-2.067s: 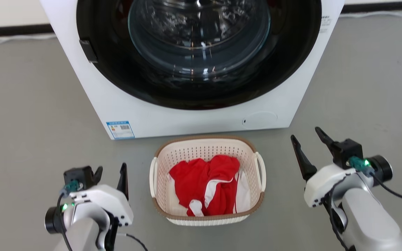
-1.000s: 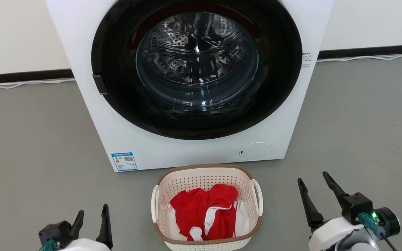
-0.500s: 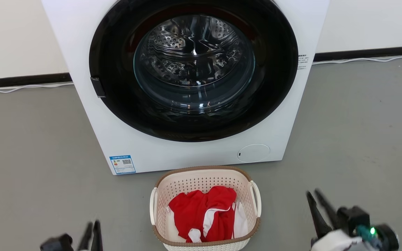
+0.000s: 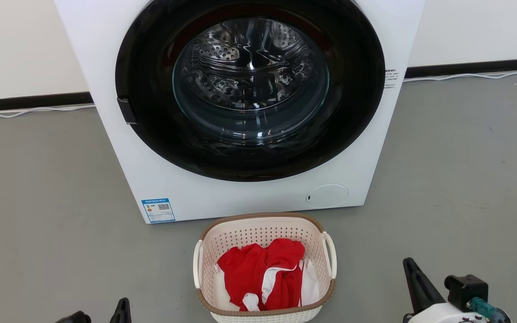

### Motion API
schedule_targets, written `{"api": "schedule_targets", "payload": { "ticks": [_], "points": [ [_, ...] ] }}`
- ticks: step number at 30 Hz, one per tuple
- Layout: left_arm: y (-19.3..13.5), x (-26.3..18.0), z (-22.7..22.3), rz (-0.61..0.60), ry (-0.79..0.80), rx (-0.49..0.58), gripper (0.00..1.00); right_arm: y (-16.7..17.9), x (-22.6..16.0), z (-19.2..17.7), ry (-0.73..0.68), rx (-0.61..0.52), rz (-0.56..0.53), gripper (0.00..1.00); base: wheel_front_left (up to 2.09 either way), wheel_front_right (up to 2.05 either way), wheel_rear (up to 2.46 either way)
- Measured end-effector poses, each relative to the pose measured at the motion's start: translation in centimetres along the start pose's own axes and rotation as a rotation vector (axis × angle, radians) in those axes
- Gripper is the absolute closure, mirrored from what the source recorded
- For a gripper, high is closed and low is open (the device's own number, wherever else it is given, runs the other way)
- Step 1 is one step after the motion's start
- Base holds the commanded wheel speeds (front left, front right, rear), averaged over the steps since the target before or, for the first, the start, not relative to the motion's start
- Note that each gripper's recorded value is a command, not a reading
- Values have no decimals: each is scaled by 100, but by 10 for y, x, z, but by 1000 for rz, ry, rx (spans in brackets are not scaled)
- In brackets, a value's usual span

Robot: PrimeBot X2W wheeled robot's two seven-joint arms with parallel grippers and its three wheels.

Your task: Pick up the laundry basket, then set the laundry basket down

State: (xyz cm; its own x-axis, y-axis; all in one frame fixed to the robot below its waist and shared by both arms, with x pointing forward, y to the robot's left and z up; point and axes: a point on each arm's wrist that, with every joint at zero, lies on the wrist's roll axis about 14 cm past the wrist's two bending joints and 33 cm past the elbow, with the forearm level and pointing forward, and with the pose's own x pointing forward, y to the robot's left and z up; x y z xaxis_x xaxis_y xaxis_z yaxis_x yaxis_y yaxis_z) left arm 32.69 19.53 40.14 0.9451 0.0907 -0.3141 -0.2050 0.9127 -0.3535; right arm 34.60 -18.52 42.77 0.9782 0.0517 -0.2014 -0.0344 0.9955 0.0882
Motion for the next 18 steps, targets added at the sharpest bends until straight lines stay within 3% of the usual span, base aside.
{"api": "schedule_targets", "payload": {
  "ticks": [18],
  "points": [
    [-2, 3, 4, -1, 21, -189, 100, -8, 3, 8, -17, 236, -50, 100, 0, 0, 0]
  ]
}}
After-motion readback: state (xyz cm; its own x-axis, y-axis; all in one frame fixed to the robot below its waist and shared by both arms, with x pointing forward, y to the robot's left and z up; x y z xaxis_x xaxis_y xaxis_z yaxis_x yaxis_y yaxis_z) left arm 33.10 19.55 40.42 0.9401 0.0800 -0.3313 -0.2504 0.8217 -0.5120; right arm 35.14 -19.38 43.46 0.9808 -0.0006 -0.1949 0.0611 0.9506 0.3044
